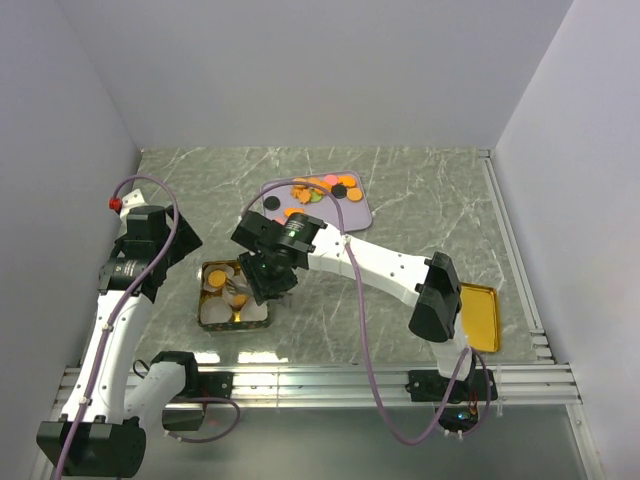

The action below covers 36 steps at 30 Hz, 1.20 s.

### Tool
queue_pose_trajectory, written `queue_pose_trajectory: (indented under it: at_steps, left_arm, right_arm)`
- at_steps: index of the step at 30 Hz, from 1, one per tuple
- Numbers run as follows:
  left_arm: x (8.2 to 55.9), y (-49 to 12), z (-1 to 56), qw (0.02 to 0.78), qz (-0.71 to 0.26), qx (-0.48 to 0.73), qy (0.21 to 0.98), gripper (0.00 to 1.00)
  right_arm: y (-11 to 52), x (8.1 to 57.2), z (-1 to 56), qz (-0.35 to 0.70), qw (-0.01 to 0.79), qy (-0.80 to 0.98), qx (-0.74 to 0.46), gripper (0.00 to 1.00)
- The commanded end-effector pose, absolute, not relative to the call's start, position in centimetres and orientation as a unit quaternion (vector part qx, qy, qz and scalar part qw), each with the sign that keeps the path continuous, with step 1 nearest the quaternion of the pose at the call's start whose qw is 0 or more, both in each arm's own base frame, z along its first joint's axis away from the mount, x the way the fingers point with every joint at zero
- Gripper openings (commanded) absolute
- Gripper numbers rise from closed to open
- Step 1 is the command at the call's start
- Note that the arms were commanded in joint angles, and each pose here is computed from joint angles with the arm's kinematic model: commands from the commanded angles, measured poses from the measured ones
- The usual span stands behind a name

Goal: Pack the cookies

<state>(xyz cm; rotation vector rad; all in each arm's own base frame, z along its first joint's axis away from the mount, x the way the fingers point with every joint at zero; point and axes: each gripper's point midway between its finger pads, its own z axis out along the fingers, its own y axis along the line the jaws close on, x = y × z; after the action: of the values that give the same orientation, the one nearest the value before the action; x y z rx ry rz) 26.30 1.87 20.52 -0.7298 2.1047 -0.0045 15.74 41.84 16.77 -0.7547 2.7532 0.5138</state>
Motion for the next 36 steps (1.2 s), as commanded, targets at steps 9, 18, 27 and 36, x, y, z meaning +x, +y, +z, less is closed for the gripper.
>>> queue_pose_trajectory:
  at_steps: [9,18,27,36]
  left_arm:
    - [26.3,1.9,21.2,0.452,-0.002,-0.297,0.841,0.98]
    - [26.5,1.7,21.0,0.450,-0.005,-0.292,0.844,0.99]
    - [26.6,1.5,20.9,0.449,-0.008,-0.287,0.846,1.00]
    - [26.7,1.3,20.8,0.447,-0.009,-0.284,0.848,0.99]
  right_arm:
    - [42.6,18.4,22.0,0.201,0.187,0.931,-0.242,0.54]
    - [38.1,24.5,23.1,0.163,0.222,0.942,-0.194,0.54]
    - [33.5,29.9,21.7,0.111,0.231,0.954,-0.157,0.54]
    - [29.7,34.1,19.8,0.055,0.232,0.963,-0.122,0.54]
